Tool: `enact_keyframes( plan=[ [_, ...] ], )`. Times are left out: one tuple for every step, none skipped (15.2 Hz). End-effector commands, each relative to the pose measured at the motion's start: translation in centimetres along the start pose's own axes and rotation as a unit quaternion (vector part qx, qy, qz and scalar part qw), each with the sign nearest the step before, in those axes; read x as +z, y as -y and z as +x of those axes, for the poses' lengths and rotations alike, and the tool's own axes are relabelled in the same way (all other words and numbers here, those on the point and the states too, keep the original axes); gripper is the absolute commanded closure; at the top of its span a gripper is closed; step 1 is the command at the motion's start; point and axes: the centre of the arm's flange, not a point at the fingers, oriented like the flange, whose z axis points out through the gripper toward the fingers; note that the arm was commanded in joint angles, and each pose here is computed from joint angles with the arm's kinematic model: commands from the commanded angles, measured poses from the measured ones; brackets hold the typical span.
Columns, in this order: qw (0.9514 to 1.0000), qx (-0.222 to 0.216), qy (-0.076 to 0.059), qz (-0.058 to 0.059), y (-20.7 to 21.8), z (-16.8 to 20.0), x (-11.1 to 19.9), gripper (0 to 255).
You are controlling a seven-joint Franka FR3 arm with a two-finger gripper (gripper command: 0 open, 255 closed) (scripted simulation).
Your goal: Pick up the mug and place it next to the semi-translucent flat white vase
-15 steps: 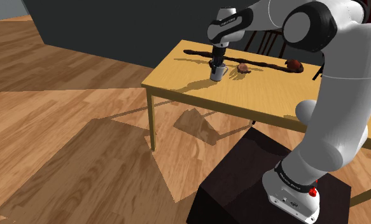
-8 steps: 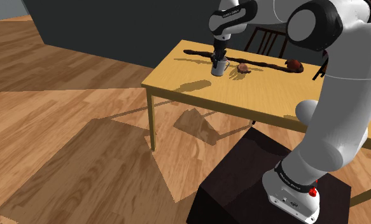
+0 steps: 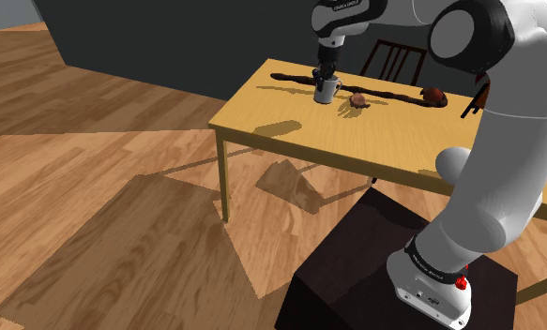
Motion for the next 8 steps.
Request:
enact_keyframes(
  plan=[
    [1.0, 0.0, 0.0, 0.0, 0.0, 0.2, -1.2, 255],
    [1.0, 0.0, 0.0, 0.0, 0.0, 0.2, -1.7, 255],
    [1.0, 0.0, 0.0, 0.0, 0.0, 0.2, -2.2, 255],
    [1.0, 0.0, 0.0, 0.0, -0.1, 0.2, -2.8, 255],
    [1.0, 0.0, 0.0, 0.0, -0.1, 0.2, -3.3, 255],
    [1.0, 0.0, 0.0, 0.0, -0.1, 0.2, -3.8, 255],
    [1.0, 0.0, 0.0, 0.0, -0.2, 0.1, -4.3, 255],
    [1.0, 0.0, 0.0, 0.0, -0.2, 0.1, -4.9, 255]
  ],
)
